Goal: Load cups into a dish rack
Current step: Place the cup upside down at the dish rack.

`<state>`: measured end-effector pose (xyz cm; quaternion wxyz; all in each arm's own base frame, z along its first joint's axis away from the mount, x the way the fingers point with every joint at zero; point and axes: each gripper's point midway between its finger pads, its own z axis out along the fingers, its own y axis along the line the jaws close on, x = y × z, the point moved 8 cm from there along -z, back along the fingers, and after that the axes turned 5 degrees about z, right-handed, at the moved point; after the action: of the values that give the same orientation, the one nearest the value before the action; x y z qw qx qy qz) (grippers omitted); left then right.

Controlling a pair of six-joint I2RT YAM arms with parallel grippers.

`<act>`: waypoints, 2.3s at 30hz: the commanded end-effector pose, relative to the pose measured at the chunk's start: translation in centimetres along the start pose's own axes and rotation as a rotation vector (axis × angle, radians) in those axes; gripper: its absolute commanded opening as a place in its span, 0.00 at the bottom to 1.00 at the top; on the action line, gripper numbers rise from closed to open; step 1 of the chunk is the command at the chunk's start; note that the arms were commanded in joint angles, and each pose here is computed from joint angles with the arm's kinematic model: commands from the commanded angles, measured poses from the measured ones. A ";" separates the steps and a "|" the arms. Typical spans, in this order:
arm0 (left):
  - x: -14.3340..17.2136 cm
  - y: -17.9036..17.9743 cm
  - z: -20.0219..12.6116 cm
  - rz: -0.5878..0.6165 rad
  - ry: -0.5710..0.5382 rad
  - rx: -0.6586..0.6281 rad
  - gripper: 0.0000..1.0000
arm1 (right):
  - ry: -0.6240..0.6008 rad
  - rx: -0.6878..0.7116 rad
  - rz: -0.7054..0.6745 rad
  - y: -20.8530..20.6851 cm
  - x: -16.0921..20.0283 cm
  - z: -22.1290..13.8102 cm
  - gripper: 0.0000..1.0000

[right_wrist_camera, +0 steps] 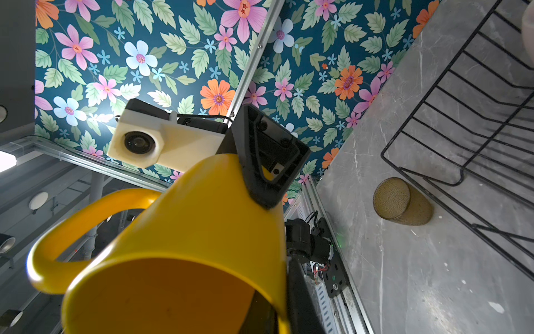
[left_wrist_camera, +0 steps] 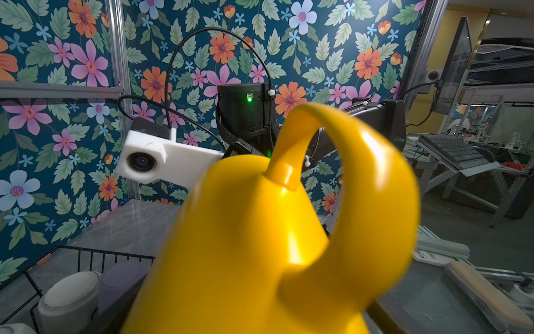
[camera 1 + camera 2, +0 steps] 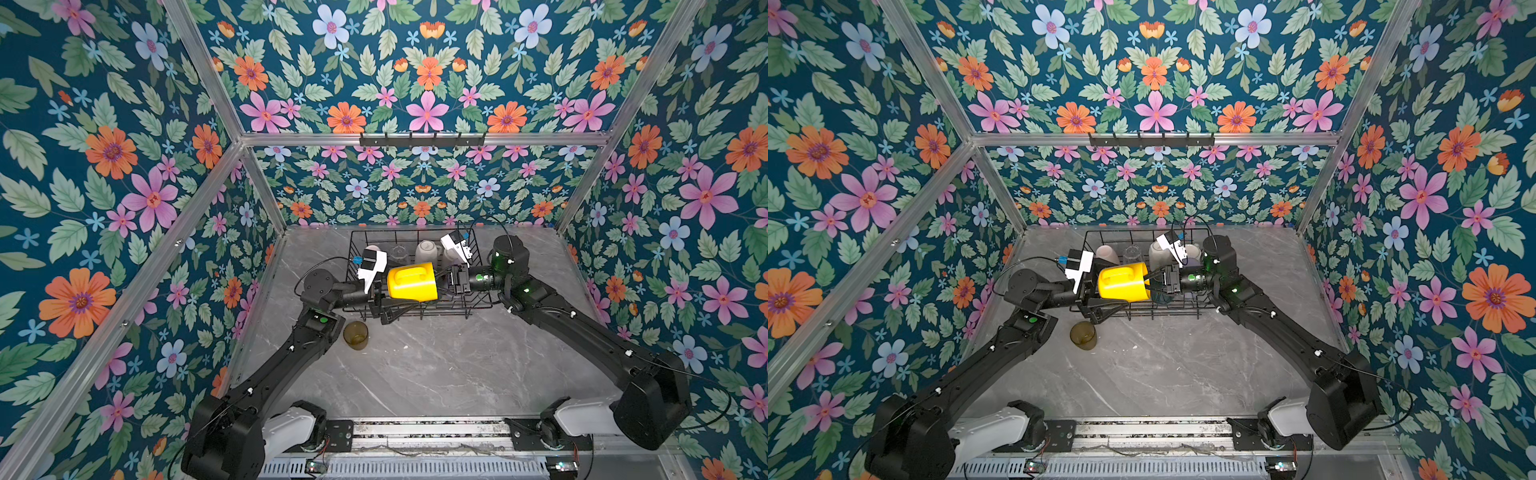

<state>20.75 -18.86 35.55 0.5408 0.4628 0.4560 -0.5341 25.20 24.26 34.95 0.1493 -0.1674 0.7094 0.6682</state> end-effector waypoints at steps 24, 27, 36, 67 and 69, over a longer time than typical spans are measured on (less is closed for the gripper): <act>-0.5 -0.3 0.0 0.020 0.008 0.014 0.41 | -0.014 -0.031 -0.035 0.7 -0.9 0.7 0.00; -0.6 -0.2 0.0 0.025 0.015 -0.005 0.20 | -0.022 -0.019 -0.039 0.8 -0.9 0.6 0.08; -0.9 0.3 -0.1 0.028 0.045 -0.089 0.00 | -0.050 0.013 -0.039 0.6 -1.0 0.4 0.26; 2.3 9.5 -3.9 -0.233 0.781 -0.951 0.00 | -0.544 0.607 -0.138 -1.2 2.0 -10.1 0.92; 2.8 9.9 -4.1 -0.242 0.827 -0.977 0.00 | -0.540 0.609 -0.138 -1.2 2.0 -10.1 0.92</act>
<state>30.32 -15.95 32.58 0.4159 0.2829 0.8522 -0.1442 23.87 14.13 33.37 0.4027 0.0223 0.7999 0.4444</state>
